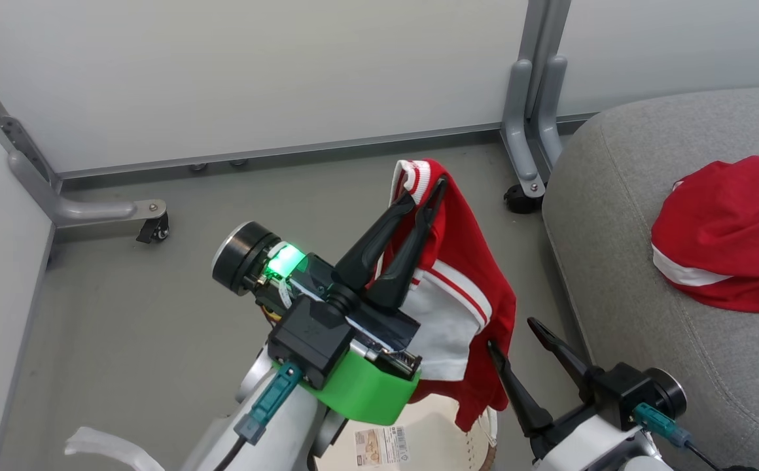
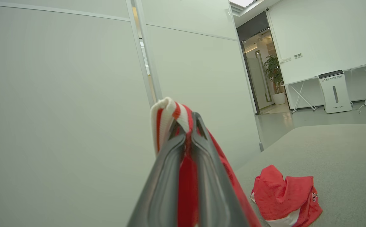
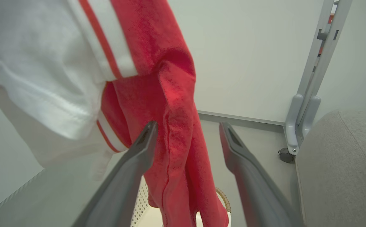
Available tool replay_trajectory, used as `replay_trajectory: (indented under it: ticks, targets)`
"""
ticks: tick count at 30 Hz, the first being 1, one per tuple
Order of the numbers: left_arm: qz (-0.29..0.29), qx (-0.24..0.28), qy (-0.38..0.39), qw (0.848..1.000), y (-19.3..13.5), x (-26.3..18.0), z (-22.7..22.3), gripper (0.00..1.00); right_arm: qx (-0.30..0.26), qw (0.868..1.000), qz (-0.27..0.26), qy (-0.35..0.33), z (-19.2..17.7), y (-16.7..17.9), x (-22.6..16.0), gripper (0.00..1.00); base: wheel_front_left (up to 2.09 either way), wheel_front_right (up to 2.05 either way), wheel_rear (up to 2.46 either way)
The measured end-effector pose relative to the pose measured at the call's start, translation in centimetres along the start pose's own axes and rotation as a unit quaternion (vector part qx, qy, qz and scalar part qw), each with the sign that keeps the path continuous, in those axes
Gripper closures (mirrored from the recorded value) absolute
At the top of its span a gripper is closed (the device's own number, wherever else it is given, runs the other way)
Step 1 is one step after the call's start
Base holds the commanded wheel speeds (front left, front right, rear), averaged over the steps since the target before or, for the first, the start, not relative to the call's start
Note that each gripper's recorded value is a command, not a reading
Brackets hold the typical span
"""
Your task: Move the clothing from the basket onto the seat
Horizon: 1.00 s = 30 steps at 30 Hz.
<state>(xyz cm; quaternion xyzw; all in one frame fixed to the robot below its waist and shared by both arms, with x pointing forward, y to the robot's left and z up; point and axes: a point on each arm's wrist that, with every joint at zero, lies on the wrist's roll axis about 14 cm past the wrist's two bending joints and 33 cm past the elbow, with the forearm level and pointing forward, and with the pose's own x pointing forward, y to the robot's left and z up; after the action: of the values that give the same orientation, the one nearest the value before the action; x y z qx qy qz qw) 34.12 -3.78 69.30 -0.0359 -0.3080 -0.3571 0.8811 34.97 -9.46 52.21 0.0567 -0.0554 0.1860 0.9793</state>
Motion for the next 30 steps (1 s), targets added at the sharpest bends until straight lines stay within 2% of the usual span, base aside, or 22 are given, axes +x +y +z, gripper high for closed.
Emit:
replay_trajectory:
  ticks: [12, 13, 15, 18, 30]
  targets:
    - [-0.034, -0.01, -0.022, 0.999, -2.1, 0.8, 1.2, 1.0, 0.003, 1.0, 0.024, 0.012, -0.7, 1.0, 1.4, 0.0, 0.0, 0.0, 0.0]
    - [-0.034, -0.01, -0.022, 0.999, -2.2, 0.8, 1.2, 1.0, 0.004, 1.0, 0.025, 0.014, -0.8, 1.1, 1.4, 0.42, 0.0, 0.0, 0.0]
    - [-0.035, -0.01, -0.02, 0.999, -2.2, 0.8, 1.1, 1.0, 0.009, 0.999, 0.03, 0.021, -1.2, 1.4, 1.3, 1.0, 0.0, 0.0, 0.0]
    - [-0.033, -0.011, -0.011, 0.999, -2.1, 0.7, 0.5, 1.0, 0.008, 0.998, 0.042, 0.034, -2.0, 1.8, 0.9, 1.0, 0.0, 0.0, 0.0]
    - [-0.031, -0.01, 0.018, 0.999, -1.9, 0.5, -1.6, 1.0, 0.029, 0.998, 0.029, 0.041, -2.4, 1.2, 0.0, 1.0, 0.0, 0.0, 0.0]
